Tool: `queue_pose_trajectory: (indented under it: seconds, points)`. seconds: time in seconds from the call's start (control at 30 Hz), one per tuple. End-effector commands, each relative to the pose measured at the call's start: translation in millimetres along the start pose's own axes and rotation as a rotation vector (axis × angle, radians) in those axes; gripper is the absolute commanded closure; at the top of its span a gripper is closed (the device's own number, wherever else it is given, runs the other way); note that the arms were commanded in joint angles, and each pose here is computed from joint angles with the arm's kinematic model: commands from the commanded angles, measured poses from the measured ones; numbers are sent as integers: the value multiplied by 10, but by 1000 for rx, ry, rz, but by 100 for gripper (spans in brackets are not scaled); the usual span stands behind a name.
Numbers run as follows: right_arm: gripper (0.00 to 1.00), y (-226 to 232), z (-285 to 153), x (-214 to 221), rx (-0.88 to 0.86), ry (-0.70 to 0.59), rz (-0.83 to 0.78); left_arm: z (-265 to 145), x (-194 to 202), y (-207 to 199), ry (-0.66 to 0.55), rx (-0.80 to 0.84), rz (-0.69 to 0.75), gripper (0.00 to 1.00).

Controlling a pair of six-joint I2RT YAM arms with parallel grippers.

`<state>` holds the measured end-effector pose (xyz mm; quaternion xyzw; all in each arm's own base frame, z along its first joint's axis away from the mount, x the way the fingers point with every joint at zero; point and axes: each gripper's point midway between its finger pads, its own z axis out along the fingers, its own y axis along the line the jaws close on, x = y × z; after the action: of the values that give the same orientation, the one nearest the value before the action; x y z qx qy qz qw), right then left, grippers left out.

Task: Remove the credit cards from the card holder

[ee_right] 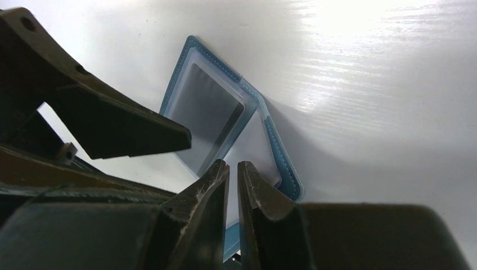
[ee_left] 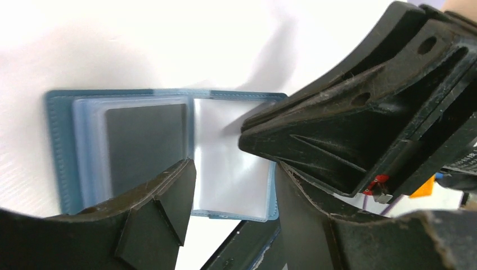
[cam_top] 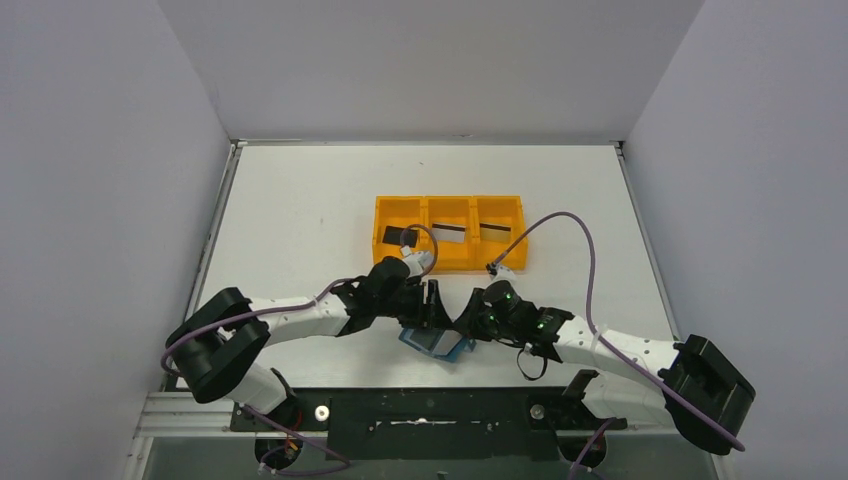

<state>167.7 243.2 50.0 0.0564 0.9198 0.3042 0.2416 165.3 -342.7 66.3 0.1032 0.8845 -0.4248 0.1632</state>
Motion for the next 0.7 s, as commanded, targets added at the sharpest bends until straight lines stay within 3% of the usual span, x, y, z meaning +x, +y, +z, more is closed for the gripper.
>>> queue_pose_trajectory:
  seconds: [0.0,0.67]
  points:
    - [86,23,5,32,-26,9,-33,-125,-216,149,-106,-117,18,46]
    - [74,101,392,64,-44,48,-49,-196,-46,706,-86,-347,-12,45]
